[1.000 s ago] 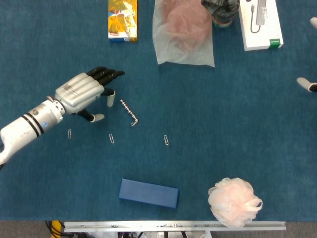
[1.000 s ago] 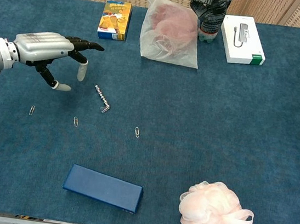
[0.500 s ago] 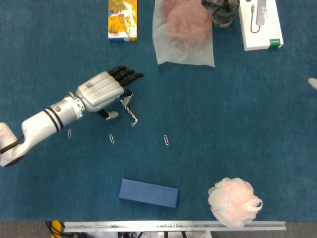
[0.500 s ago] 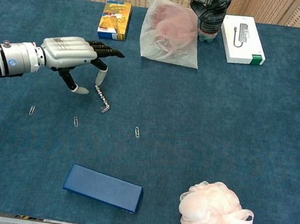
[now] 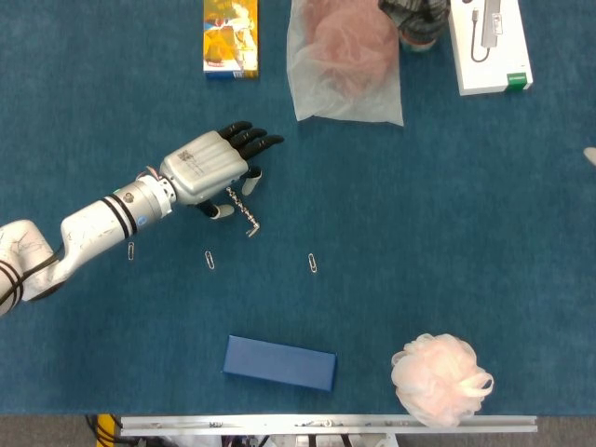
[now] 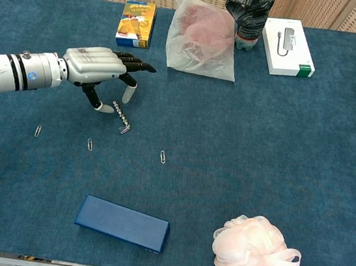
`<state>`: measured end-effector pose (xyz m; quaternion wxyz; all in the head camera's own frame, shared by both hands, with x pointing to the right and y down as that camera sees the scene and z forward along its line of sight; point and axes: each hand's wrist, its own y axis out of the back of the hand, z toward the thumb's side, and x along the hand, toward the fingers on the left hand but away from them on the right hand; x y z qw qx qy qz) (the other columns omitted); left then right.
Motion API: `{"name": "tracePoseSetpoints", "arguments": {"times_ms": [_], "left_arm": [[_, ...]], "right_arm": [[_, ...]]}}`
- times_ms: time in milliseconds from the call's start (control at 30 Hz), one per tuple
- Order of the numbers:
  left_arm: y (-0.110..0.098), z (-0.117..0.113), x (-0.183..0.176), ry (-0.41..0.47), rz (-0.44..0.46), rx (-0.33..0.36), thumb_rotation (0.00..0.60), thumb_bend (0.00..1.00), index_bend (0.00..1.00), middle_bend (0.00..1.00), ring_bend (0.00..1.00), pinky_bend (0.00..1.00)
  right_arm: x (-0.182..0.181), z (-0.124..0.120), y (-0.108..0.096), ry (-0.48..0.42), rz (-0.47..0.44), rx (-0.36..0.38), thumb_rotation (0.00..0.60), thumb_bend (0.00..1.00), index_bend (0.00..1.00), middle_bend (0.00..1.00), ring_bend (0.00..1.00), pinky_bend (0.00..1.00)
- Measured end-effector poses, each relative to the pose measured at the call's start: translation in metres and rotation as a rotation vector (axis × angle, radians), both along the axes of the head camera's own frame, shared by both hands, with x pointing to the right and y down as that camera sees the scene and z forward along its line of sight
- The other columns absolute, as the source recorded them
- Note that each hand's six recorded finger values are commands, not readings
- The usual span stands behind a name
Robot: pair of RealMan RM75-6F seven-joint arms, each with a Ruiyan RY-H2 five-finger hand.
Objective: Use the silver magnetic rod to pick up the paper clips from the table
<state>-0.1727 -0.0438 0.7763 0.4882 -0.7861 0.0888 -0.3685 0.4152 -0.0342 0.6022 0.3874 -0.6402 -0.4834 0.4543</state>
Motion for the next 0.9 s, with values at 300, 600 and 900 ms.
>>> {"name": "tracePoseSetpoints", "arguments": {"times_ms": [300, 600, 900], "left_arm": [[0.001, 0.009, 0.0, -0.021, 0.01, -0.004, 0.6, 0.23, 0.48, 0.0, 0.0, 0.05], [0.0, 0.011, 0.0, -0.017, 0.001, -0.006, 0.6, 0.23, 0.48, 0.0, 0.0, 0.05], [0.003, 0.013, -0.001, -0.015, 0.004, -0.008, 0.6, 0.23, 0.48, 0.0, 0.0, 0.05]], "right_arm": [[0.0, 0.003, 0.0, -0.005, 0.0, -0.009, 0.6, 0.0, 0.1, 0.04, 0.0, 0.0], [-0.002, 0.008, 0.0, -0.004, -0.004, -0.015, 0.6, 0.0, 0.1, 0.04, 0.0, 0.0], [-0.004, 0.01, 0.0, -0.013, -0.006, -0.024, 0.6, 0.0, 0.11, 0.04, 0.0, 0.0]]}}
